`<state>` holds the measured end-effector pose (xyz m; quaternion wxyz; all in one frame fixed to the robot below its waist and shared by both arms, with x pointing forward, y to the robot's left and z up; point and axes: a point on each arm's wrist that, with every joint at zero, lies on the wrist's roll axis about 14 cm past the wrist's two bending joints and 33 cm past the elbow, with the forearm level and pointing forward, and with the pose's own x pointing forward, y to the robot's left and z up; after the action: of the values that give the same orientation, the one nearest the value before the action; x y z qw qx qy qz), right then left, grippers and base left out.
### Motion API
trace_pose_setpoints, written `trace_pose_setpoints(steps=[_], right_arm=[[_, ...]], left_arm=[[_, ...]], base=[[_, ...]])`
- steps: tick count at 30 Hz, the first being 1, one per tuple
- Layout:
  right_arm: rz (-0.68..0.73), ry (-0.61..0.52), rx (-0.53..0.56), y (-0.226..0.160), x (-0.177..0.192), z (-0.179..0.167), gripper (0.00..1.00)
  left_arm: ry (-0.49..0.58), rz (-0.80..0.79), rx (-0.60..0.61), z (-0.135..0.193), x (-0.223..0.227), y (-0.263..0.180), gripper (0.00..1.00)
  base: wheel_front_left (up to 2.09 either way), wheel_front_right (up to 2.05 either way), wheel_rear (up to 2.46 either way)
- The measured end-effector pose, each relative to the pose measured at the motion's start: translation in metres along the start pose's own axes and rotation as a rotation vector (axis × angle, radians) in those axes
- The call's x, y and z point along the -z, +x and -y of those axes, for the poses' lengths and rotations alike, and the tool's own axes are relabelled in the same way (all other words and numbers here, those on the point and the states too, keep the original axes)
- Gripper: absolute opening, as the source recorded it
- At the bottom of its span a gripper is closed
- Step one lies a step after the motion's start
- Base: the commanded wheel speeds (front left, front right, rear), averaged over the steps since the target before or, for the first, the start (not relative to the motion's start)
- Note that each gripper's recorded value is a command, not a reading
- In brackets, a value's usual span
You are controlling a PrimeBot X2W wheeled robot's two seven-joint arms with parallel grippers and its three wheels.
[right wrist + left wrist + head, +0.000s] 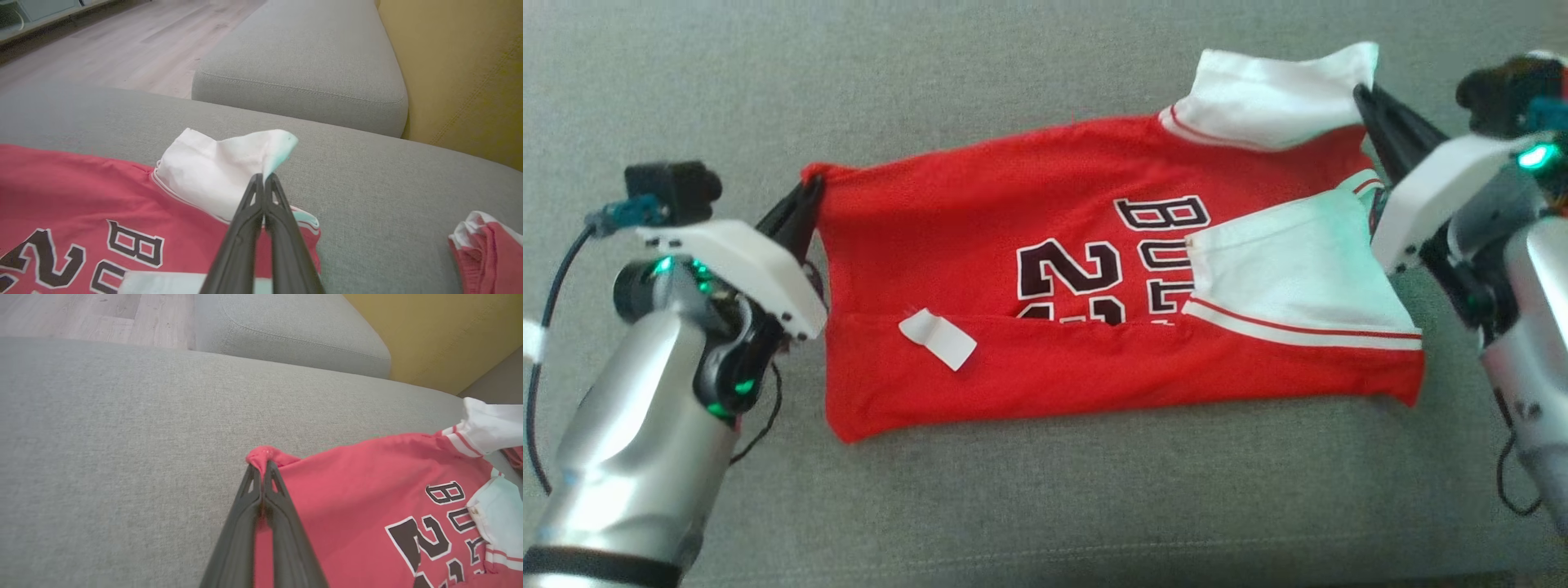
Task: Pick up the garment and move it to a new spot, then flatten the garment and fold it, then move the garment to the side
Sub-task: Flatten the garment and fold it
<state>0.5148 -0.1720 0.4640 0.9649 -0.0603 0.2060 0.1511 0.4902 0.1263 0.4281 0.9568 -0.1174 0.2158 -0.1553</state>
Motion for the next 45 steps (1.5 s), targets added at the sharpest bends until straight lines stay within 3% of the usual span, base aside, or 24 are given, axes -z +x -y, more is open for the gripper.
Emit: trace_pose_setpoints(steps=[11, 27, 29, 30, 31, 32, 33, 34, 45], right_arm=[[0.018, 0.032, 0.002, -0.046, 0.028, -0.013, 0.0], [0.021, 0.094, 0.035, -0.058, 0.059, -0.021, 0.0], [0.027, 0.092, 0.039, -0.058, 0.058, -0.021, 0.17], [0.036, 0.098, 0.042, -0.059, 0.058, -0.02, 0.41], [0.04, 0.105, 0.046, -0.06, 0.059, -0.02, 0.7], [0.037, 0.115, 0.049, -0.061, 0.062, -0.021, 0.98], [0.033, 0.124, 0.052, -0.063, 0.066, -0.021, 1.0], [0.029, 0.133, 0.054, -0.065, 0.071, -0.022, 1.0], [0.026, 0.178, 0.102, -0.084, 0.089, -0.016, 1.0]], left_arm=[[-0.046, 0.09, -0.02, 0.0, 0.002, -0.027, 0.0], [-0.144, 0.131, -0.062, 0.003, 0.037, -0.058, 0.0], [-0.152, 0.141, -0.059, 0.006, 0.038, -0.059, 0.0], [-0.156, 0.153, -0.057, 0.007, 0.037, -0.059, 0.0], [-0.159, 0.166, -0.054, 0.009, 0.036, -0.06, 0.11], [-0.161, 0.176, -0.052, 0.01, 0.035, -0.062, 0.4], [-0.162, 0.182, -0.05, 0.011, 0.036, -0.063, 0.78], [-0.162, 0.188, -0.048, 0.012, 0.036, -0.065, 1.0], [-0.185, 0.159, -0.001, 0.034, 0.057, -0.089, 1.0]], base=[[0.0, 0.0, 0.0], [0.0, 0.0, 0.0], [0.0, 0.0, 0.0], [0.0, 0.0, 0.0], [0.0, 0.0, 0.0], [0.0, 0.0, 0.0], [0.0, 0.0, 0.0], [0.0, 0.0, 0.0], [0.0, 0.0, 0.0]])
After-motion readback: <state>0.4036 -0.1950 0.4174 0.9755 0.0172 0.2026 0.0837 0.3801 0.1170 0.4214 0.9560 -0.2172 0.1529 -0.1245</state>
